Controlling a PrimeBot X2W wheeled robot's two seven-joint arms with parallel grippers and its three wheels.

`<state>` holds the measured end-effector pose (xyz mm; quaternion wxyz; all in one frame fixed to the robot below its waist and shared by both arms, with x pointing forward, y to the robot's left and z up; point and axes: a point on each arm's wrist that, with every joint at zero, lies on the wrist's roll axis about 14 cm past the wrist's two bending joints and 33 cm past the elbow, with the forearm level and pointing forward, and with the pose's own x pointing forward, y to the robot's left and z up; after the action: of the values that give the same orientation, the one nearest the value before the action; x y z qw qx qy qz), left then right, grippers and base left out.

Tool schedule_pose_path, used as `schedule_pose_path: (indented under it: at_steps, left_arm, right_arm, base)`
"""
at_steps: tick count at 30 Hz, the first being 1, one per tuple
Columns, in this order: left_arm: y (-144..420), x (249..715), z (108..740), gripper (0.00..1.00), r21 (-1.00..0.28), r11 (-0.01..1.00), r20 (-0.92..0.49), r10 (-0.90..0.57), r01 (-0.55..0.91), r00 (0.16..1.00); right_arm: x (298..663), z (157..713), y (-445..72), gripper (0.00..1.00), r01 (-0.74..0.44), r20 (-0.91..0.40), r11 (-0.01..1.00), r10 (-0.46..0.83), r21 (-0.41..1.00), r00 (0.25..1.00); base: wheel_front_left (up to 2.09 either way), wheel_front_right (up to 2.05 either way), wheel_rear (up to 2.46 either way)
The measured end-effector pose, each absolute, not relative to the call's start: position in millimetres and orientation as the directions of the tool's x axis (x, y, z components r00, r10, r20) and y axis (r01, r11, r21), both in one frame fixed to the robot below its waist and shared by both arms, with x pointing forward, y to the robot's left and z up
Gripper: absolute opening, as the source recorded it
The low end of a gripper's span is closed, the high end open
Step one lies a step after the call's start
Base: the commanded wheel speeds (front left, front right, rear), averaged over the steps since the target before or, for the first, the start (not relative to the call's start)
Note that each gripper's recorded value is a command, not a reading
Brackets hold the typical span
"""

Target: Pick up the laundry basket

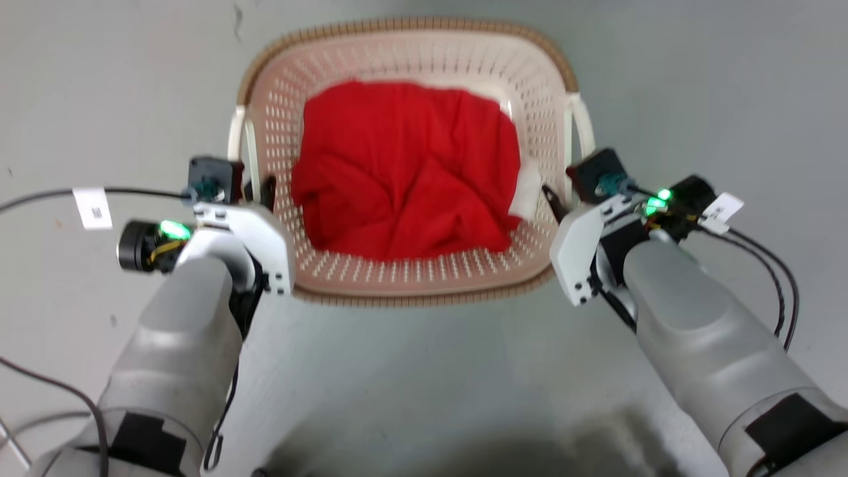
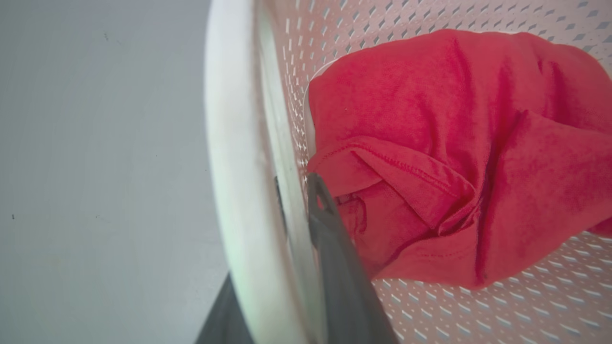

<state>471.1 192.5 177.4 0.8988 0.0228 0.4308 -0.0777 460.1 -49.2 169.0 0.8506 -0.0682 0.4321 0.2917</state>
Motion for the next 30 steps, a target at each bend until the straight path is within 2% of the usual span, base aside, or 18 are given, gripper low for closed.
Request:
schedule_pose_path:
  at_steps: [6,30]
  left_arm:
    - [188.5,455.0,200.3,0.0,-0.043,0.988,-0.783,-0.125,0.149,0.609]
    - [160.6,389.1,294.9,0.0,-0.09,0.974,-0.792,-0.196,0.206,0.579]
  right_arm:
    - [450.5,199.1,-54.7,0.0,-0.556,-0.776,0.823,0.424,0.115,0.467]
    - [373.0,294.4,-83.0,0.0,-0.509,-0.818,0.859,0.327,0.048,0.474]
  base:
    - [0.0,0.0,0.0]
    - [0.0,0.0,0.0]
